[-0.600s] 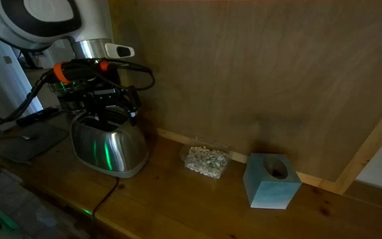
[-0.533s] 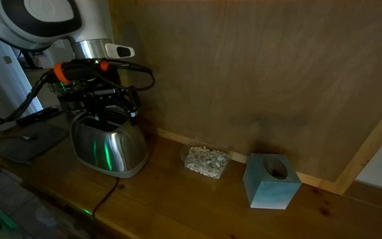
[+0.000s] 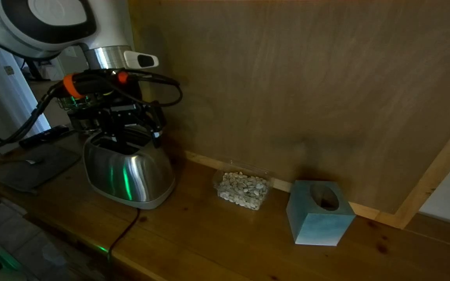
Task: Turn the toaster ninety degrees to the left
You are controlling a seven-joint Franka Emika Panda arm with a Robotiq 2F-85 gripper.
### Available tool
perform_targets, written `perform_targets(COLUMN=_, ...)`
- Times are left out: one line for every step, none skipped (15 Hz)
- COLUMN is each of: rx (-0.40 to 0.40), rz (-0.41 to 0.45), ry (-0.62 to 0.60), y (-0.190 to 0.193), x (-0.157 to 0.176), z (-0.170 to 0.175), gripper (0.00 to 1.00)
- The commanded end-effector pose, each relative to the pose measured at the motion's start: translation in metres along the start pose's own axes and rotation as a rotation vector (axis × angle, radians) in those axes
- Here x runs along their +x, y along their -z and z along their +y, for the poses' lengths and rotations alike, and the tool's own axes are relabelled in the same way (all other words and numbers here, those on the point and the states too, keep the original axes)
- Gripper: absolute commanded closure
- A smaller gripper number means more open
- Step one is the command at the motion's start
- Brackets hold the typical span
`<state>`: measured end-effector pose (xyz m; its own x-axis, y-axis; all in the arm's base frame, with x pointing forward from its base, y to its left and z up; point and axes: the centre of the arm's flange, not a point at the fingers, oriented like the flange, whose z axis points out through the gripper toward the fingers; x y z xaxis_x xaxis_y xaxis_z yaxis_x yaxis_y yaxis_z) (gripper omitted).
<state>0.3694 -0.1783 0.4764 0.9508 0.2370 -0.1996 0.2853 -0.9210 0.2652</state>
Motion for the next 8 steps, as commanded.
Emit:
perform_targets(rx=0.04, rz=0.013, ry=-0.061, y=0.009, x=0.0, z=-0.016, gripper=0.0)
perform_targets(rx=0.057, rz=0.023, ry=-0.082, y=0.011, x=0.0, z=-0.022, gripper=0.0)
perform_targets(rx=0.11, rz=0.025, ry=-0.142, y=0.016, x=-0.005, z=-0.031, gripper=0.0)
perform_targets(rx=0.151, rz=0.027, ry=-0.179, y=0.018, x=-0.006, z=-0.037, gripper=0.0)
perform_targets(rx=0.189, rz=0.029, ry=-0.225, y=0.02, x=-0.009, z=-0.044, gripper=0.0)
perform_targets(rx=0.212, rz=0.024, ry=-0.275, y=0.02, x=-0.01, z=-0.049, gripper=0.0)
perform_targets(rx=0.216, rz=0.02, ry=-0.336, y=0.02, x=-0.012, z=-0.053, gripper=0.0)
perform_targets(rx=0.218, rz=0.013, ry=-0.391, y=0.019, x=-0.015, z=-0.057, gripper=0.0)
